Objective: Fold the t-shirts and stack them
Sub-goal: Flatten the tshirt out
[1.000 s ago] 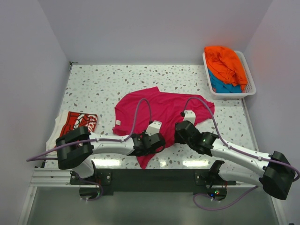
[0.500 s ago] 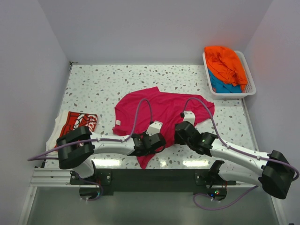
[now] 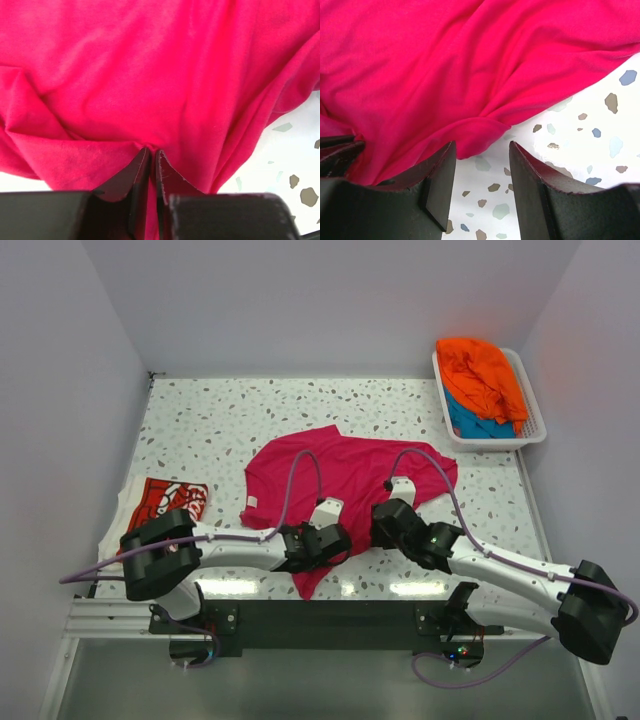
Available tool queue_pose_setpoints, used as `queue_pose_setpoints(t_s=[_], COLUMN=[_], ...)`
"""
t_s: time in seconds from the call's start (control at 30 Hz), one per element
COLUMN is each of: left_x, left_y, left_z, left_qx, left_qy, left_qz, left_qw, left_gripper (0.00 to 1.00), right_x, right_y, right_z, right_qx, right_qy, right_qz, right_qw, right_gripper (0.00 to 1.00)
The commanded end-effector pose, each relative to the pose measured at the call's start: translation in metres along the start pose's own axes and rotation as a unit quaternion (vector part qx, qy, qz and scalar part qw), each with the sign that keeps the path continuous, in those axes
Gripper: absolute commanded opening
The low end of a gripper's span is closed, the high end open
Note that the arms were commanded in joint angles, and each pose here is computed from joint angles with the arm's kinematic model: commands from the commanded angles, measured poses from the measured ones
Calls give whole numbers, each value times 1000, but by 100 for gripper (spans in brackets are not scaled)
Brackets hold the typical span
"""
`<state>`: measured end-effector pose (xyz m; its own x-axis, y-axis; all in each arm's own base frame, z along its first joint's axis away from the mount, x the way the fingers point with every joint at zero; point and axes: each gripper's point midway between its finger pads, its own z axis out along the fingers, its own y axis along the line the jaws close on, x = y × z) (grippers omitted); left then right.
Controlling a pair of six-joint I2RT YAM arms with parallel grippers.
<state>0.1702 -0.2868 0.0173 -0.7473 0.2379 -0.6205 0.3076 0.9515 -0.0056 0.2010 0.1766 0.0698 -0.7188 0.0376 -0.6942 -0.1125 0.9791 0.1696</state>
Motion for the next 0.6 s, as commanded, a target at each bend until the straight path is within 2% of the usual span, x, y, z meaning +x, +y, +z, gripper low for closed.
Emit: queue_pose_setpoints(t_s=[0.0, 0.2, 0.33, 0.57], left_x=[-21, -46, -46, -42], left_y=[12, 29, 42, 76], left_z=[-14, -43, -52, -76], left_qx=[-10, -7, -10, -24], left_qy=[-36, -75, -81, -106], left_qz=[-28, -65, -83, -153], left_qw=[999, 995, 993, 982], left_gripper=[12, 4, 0, 0], right_x=[-5, -1, 3, 9], right_y=[4, 5, 4, 9], right_z=[5, 9, 12, 22], right_qx=[-3, -4, -1, -3], right_qy=[-14, -6, -1, 7], right_qz=[20, 20, 19, 20], right_qw=[1000, 1000, 1000, 1000], right_gripper=[51, 51, 51, 51])
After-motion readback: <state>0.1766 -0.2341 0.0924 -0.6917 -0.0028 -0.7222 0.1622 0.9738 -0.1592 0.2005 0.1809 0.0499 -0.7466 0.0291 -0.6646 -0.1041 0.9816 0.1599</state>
